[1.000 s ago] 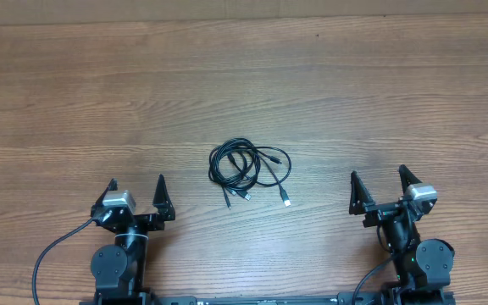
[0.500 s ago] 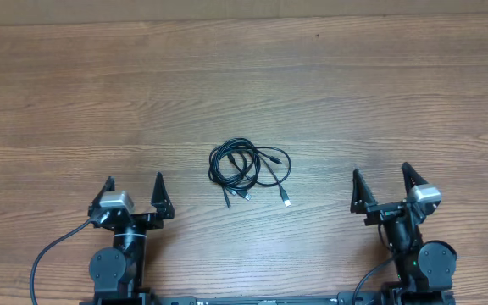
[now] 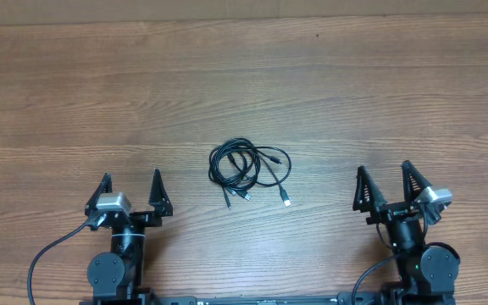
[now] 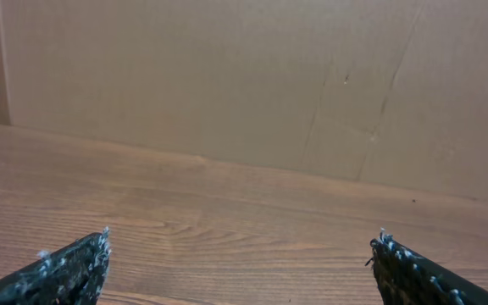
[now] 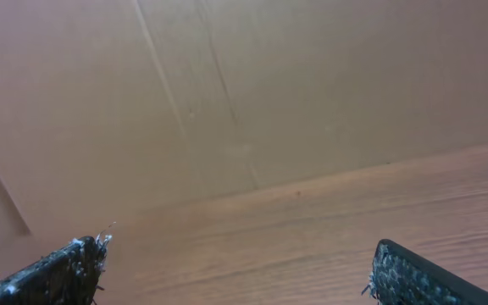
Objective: Untangle cables
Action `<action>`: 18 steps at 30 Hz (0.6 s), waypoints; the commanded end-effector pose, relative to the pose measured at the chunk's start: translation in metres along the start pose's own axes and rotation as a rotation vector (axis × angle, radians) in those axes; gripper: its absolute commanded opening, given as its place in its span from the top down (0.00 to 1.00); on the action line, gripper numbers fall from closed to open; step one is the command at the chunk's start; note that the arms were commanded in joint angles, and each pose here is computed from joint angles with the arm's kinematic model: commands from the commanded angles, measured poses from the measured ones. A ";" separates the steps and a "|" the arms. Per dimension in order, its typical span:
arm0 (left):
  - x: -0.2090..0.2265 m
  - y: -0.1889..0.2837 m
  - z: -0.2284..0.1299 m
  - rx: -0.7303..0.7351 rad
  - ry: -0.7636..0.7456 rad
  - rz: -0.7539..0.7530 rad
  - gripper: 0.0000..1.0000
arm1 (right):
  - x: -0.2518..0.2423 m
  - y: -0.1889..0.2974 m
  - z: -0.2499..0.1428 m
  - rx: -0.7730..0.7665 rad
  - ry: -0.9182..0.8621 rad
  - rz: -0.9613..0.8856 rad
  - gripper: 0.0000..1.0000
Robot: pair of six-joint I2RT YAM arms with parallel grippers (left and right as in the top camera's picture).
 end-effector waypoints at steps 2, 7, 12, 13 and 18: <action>-0.007 0.001 0.005 -0.020 0.002 -0.057 0.01 | 0.009 0.004 0.033 -0.083 -0.077 0.019 0.00; -0.020 0.007 0.035 -0.070 -0.002 -0.105 0.00 | 0.020 0.017 0.089 -0.210 -0.052 0.009 0.00; -0.029 0.024 0.103 -0.177 -0.022 -0.052 0.00 | 0.028 0.033 0.161 -0.295 0.035 -0.091 0.00; -0.034 0.027 0.119 -0.194 -0.029 -0.056 0.00 | 0.030 0.033 0.172 -0.289 0.051 -0.103 0.00; -0.055 0.024 0.191 -0.206 -0.030 -0.073 0.00 | 0.038 0.013 0.222 -0.137 0.087 -0.158 0.00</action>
Point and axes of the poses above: each gripper's point midway between its finger pads, its own y axis back along the fingers, its own x axis along the line the jaws close on, z = x × y, the point moved 5 cm from there along y, back along the fingers, and after that the axes turned 5 degrees about y, right-handed, at the moved point
